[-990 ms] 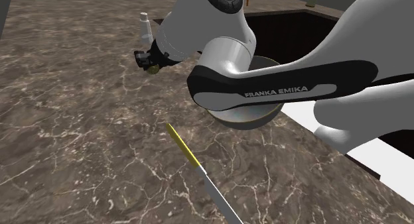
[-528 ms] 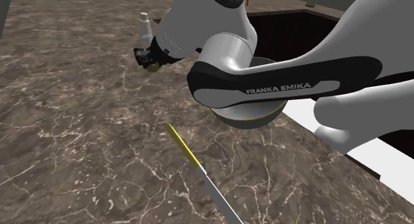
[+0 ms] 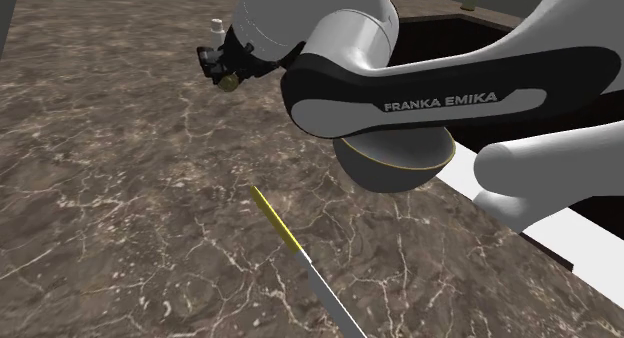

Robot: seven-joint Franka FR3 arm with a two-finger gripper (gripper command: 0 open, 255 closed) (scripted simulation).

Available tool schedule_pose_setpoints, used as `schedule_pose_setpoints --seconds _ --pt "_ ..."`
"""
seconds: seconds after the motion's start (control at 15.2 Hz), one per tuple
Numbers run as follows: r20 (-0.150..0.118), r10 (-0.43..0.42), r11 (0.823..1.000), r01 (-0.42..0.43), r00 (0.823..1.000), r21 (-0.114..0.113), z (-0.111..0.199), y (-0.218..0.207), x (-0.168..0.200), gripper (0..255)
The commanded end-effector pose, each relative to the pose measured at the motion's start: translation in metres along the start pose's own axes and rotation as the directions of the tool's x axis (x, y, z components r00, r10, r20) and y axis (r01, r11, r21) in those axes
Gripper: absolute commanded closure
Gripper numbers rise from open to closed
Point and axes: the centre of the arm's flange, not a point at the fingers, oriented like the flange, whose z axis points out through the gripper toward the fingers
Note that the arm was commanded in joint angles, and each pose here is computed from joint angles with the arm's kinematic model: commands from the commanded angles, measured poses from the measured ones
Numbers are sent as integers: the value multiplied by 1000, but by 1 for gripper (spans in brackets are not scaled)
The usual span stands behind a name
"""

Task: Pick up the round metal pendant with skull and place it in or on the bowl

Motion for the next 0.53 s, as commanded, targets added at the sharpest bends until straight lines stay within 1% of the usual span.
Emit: schedule_pose_setpoints --seconds 0.0,0.46 --pt "0 0 1000 0 1000 0 -6 -2 8 255" --pt "0 0 1000 0 1000 0 -32 -8 34 255"
